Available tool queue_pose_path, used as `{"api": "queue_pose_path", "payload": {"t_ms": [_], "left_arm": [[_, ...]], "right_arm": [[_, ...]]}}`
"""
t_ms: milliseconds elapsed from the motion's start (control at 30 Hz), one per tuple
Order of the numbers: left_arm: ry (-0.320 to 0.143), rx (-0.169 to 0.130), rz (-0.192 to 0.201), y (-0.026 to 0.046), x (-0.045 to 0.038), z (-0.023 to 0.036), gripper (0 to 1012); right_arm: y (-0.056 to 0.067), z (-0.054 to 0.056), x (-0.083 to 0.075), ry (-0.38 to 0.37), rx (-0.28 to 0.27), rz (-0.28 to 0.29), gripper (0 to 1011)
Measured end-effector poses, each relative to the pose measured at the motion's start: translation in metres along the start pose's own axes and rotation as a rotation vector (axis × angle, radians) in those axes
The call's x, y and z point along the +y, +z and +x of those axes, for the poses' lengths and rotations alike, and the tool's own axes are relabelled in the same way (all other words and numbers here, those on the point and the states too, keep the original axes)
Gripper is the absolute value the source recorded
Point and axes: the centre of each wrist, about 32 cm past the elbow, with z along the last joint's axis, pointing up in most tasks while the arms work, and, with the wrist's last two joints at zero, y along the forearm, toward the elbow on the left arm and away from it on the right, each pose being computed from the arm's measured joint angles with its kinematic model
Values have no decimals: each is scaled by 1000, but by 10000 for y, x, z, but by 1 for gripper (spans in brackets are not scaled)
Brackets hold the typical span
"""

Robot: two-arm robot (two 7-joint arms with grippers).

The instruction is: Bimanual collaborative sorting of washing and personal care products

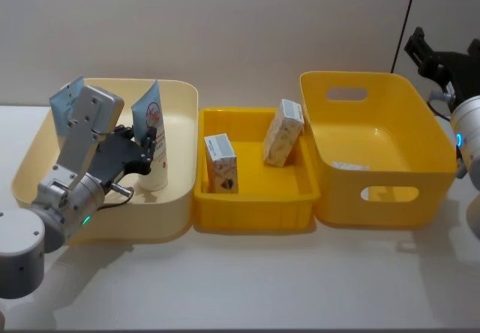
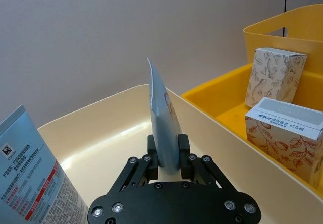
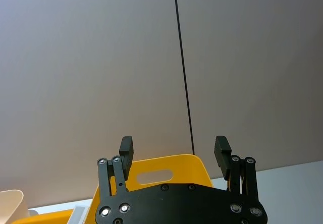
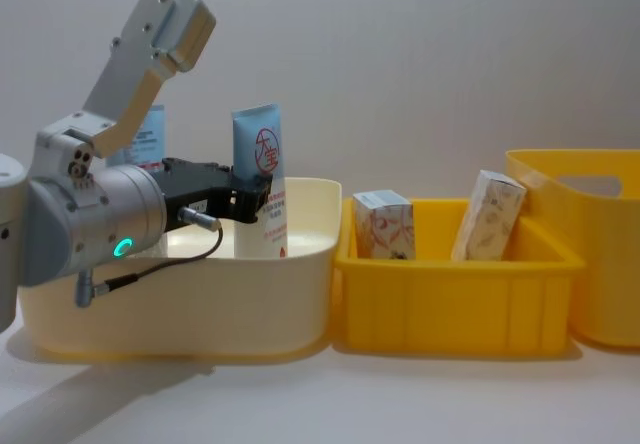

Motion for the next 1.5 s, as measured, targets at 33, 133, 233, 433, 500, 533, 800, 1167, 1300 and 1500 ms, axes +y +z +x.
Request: {"api": "queue_pose_path", "payload": {"t_ms": [33, 133, 233, 433, 500, 533, 800, 1167, 1300, 1500], "left_arm": [[0, 0, 0, 0, 0, 0, 227], [0, 0, 0, 0, 0, 0, 227], [0, 0, 0, 0, 0, 0, 227], [0, 0, 0, 0, 0, 0, 226], [0, 0, 0, 0, 0, 0, 227], [0, 0, 0, 0, 0, 0, 226], [2, -9, -1, 33, -15, 25, 226], [25, -54, -47, 222, -67, 95, 226], [34, -67, -65, 284, -86, 121, 226], [41, -76, -90, 360, -116, 149, 226]], "right_arm": [[0, 0, 0, 0, 0, 0, 1001], [0, 0, 0, 0, 0, 0, 1001], [0, 0, 0, 0, 0, 0, 1001], [0, 0, 0, 0, 0, 0, 1001], [0, 0, 0, 0, 0, 0, 1001], [0, 0, 0, 0, 0, 0, 1001], [0, 0, 0, 0, 0, 0, 1001], [0, 0, 0, 0, 0, 0, 1001], [0, 0, 0, 0, 0, 0, 1001], [0, 0, 0, 0, 0, 0, 1001]]}}
